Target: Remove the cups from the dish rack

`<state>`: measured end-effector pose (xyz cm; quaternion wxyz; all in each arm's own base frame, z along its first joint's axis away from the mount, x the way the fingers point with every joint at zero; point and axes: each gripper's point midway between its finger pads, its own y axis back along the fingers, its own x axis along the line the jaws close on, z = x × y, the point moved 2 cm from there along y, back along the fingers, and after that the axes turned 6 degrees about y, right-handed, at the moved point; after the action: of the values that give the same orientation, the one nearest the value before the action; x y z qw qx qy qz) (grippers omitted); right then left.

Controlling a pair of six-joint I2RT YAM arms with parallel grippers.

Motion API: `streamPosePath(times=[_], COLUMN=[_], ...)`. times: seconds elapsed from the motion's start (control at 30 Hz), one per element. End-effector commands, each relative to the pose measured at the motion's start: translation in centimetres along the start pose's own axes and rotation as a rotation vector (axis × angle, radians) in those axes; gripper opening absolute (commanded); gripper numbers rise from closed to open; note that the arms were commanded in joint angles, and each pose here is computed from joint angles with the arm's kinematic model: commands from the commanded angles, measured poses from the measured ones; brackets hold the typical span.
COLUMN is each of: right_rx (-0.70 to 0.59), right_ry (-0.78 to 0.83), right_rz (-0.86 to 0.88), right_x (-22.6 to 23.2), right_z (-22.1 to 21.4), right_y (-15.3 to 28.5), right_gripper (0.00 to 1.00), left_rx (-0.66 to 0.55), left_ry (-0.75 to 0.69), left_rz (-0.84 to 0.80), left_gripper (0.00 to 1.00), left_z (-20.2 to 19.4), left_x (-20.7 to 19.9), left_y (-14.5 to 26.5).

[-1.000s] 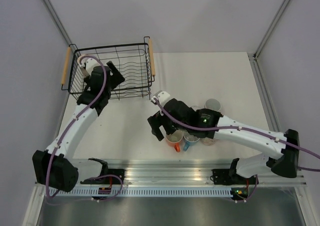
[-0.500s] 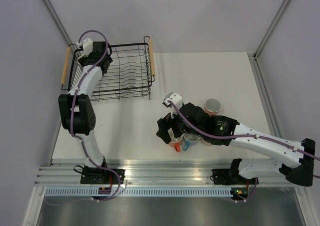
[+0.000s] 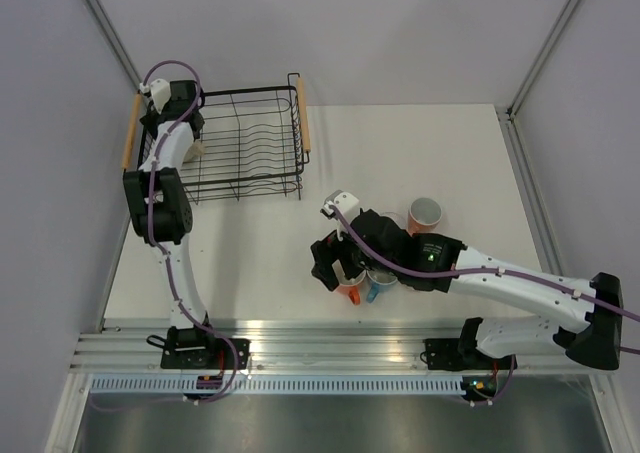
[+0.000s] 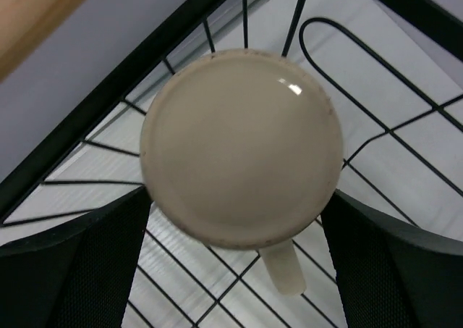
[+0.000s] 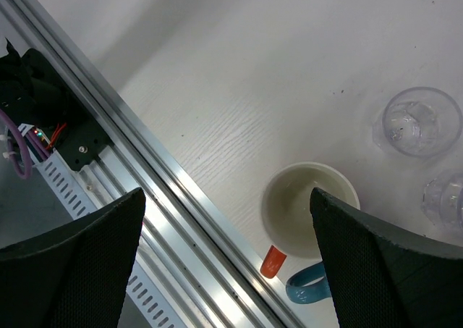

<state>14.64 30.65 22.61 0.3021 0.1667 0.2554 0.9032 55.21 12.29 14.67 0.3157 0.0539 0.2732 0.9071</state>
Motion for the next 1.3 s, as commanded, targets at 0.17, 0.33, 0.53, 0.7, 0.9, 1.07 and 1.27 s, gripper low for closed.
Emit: streamPosePath(times=[0.17,0.33,0.53,0.7,0.9,1.07,1.27], right_rx=[0.014,0.042,0.068,0.074,0.07,0.05,0.02], right_ry=[-0.018,-0.021,-0.025,-0.022,-0.014,-0.006,0.003], right_rz=[-0.015,-0.035,-0.049,-0.042,-0.03,-0.018,-0.005], right_x=[0.1,-0.2,-0.6,-0.5,-0.4,-0.3,-0.2], right_z=[-0.3,-1.0,-1.6,-1.6,-1.8,-1.4,-0.9], right_y=[-1.5,-2.1,-2.8,-3.4,-3.5,-3.3,-2.9], right_gripper=[0.98,0.98,0.98,0.98,0.98,0.98,0.98], left_rx=[-0.08,-0.091,-0.118,-0.138,-0.145,-0.116,-0.114], left_ry=[-0.056,-0.082,-0.096,-0.11,-0.073,-0.041,0.044], left_rz=[-0.018,-0.008,-0.02,-0.044,-0.057,-0.12,-0.244], left_gripper=[1.0,1.0,0.91,0.29,0.02,0.02,0.02], left_z=[1.2,-0.2,-0.1,0.6,1.8,2.2,4.5], left_x=[-1.8,-1.8,-2.2,-2.3,-1.4,-1.3,-2.4], left_y=[-4.0,-6.0,-6.6,-5.9,-3.8,-0.5,5.2])
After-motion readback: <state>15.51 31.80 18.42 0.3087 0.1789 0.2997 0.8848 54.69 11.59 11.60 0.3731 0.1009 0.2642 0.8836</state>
